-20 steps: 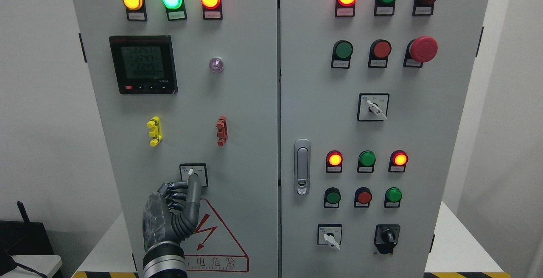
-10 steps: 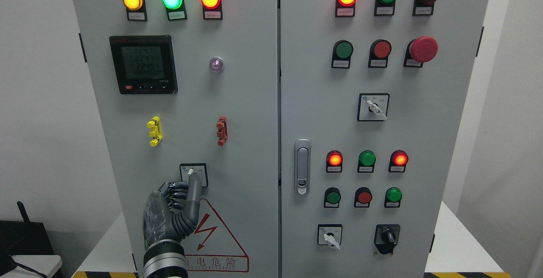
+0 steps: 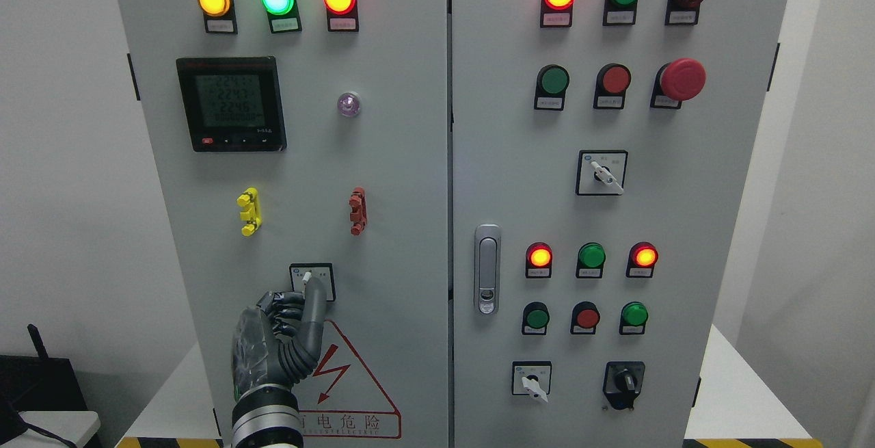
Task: Turn on light switch 1
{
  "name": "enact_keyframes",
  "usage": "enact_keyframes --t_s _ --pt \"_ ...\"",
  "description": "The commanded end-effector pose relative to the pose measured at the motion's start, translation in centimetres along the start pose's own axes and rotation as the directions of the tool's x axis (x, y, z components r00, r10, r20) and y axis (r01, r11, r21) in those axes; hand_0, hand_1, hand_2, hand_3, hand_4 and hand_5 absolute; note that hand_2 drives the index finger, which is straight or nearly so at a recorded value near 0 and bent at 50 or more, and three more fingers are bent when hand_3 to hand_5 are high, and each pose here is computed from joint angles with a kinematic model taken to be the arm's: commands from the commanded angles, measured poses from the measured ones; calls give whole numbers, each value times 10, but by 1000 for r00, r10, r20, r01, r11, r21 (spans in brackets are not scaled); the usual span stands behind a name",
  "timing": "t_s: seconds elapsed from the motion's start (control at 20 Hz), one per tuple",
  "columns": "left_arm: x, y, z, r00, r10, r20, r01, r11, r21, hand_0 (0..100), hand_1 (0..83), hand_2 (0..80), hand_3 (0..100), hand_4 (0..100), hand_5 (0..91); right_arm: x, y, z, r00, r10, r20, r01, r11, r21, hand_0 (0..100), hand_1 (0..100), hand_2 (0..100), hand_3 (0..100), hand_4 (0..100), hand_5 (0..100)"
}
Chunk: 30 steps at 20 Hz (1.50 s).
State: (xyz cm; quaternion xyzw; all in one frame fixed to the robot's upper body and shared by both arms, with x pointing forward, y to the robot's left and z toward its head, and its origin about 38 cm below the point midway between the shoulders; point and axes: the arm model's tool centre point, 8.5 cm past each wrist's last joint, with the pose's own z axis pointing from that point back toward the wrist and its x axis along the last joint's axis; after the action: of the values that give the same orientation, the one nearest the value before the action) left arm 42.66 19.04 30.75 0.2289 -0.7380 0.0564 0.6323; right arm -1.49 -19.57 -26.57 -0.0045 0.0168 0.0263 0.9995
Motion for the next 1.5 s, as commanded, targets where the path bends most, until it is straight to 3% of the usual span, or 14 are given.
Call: enact_keyframes --t_s 0.0,0.8,1.45 --pt "1 0 -1 1000 -1 2 1 1000 0 336 277 411 694 802 853 0 0 0 1000 -18 -1 18 1000 2 120 389 0 0 0 0" --pt "-1 -2 -4 1000 -10 -7 10 1000 -2 300 336 407 691 802 853 0 0 0 1000 -18 -1 18 1000 2 120 389 0 0 0 0" --pt "-1 -4 -6 1000 -11 -9 11 1000 -4 374 336 411 692 805 853 0 0 0 1000 -18 -1 18 1000 2 120 389 0 0 0 0"
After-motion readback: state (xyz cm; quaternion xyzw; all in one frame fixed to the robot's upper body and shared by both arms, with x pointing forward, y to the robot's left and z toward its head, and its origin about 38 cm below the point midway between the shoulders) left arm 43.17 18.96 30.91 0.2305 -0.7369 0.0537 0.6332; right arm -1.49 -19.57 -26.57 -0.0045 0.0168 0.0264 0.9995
